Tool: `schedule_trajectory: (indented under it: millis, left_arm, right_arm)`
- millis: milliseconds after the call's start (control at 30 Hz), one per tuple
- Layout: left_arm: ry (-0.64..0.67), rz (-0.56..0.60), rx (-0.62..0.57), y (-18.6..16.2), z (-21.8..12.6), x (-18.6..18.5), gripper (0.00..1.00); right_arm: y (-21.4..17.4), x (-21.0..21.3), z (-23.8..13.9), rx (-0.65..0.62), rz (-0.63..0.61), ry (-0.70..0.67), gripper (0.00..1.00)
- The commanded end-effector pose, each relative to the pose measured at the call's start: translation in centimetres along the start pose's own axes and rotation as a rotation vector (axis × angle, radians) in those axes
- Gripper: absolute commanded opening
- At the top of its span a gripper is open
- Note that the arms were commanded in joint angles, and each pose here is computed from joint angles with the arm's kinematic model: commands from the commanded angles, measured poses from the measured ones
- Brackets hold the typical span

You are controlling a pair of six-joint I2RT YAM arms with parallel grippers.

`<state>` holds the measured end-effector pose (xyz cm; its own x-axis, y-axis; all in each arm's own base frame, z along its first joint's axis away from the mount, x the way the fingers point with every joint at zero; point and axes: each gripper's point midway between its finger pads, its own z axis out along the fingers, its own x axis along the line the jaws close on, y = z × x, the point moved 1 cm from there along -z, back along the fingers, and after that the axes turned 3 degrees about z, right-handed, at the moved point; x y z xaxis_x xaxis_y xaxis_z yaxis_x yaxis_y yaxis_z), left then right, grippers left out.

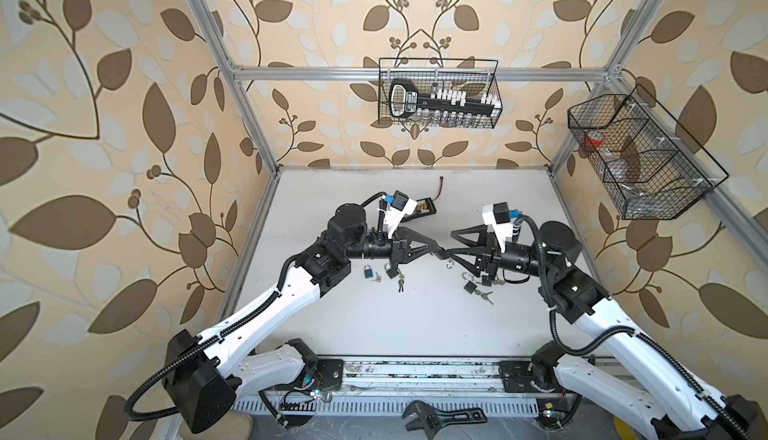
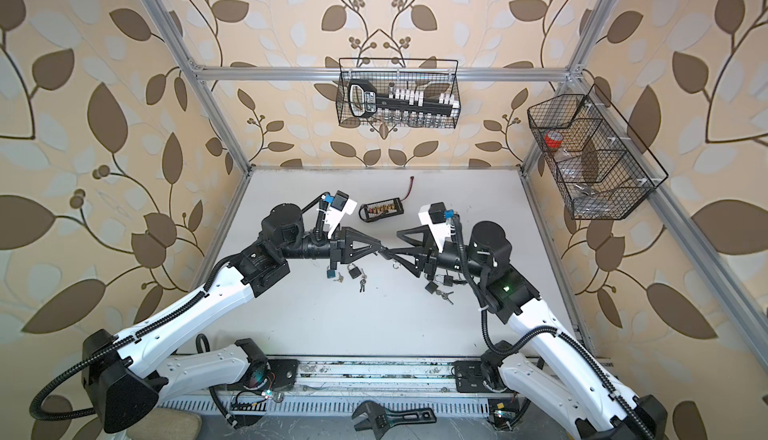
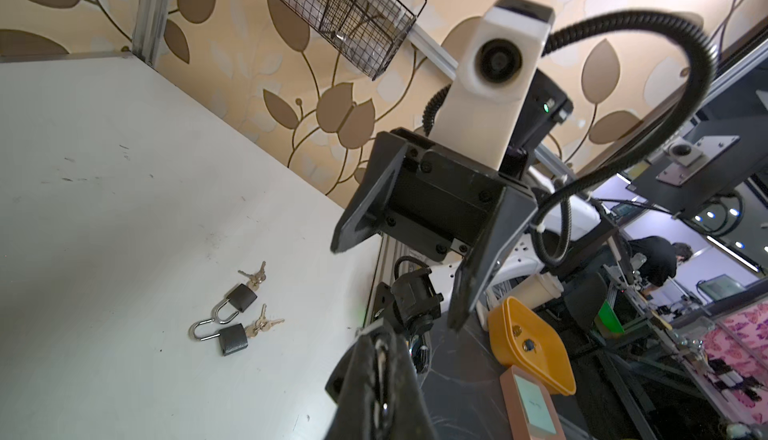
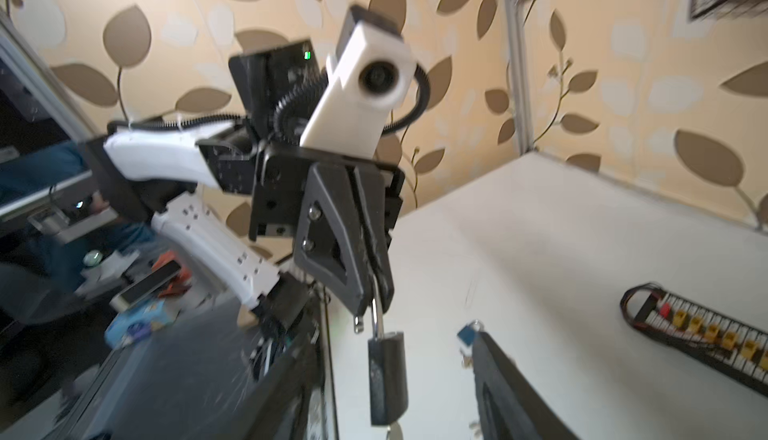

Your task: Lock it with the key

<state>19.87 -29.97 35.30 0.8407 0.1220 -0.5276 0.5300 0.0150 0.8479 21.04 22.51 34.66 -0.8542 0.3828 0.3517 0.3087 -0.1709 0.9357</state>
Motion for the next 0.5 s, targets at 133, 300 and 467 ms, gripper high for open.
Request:
schedule_trajectory:
  millis: [133,300,467]
  left_arm:
    - [-0.068,0.101,-0.187,4.6,-1.3,-4.5,0.0]
    - [-0.065,0.091,-0.237,5.2,-1.7,-4.7,0.0]
    - [-0.089,0.082,-0.252,5.5,-1.4,-4.8,0.0]
  right_arm:
    - [3.3,-0.8,0.5,-0.193,0.074,-0.006,0.79]
    - [4.7,0.9,-0.4,-0.265,0.031,0.06,0.99]
    - [5.4,0.8,-1.0,-0.311,0.018,0.034,1.0]
